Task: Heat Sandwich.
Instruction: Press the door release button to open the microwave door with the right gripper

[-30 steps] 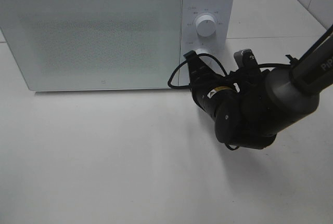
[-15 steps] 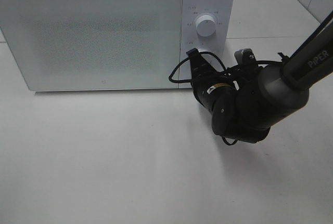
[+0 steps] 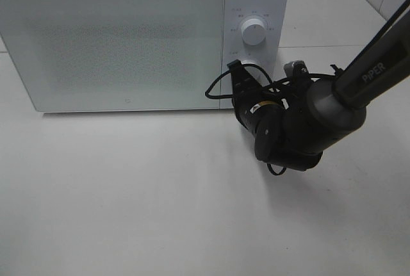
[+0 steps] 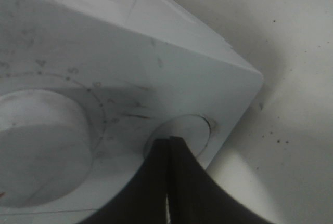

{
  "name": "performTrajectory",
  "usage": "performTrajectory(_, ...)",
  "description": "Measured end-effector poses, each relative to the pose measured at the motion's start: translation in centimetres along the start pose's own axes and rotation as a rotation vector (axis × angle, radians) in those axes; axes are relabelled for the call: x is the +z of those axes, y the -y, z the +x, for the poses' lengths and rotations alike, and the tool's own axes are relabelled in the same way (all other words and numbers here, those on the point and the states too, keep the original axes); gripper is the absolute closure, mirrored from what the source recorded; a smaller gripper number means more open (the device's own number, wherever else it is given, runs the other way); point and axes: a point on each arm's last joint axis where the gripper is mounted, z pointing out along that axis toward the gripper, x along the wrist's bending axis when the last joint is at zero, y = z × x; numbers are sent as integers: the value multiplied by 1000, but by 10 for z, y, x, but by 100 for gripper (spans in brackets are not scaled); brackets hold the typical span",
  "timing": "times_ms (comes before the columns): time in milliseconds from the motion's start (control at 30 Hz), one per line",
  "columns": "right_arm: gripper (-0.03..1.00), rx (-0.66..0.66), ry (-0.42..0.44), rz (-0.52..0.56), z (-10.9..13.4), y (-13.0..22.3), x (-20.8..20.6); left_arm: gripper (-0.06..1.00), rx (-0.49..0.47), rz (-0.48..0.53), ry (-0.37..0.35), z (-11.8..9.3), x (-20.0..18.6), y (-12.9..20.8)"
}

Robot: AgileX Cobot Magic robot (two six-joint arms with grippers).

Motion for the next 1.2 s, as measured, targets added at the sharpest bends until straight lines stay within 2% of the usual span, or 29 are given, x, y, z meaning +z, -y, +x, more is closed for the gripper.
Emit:
performTrajectory(400,96,-22,32,30,-2,-4,10,27,0,0,0,0,0,0)
performTrajectory(800,96,-31,-10,-19,-2,-8,10,27,0,0,0,0,0,0)
performTrajectory(1200,96,-18,-20,-18,-2,-10,11,27,0,0,0,0,0,0)
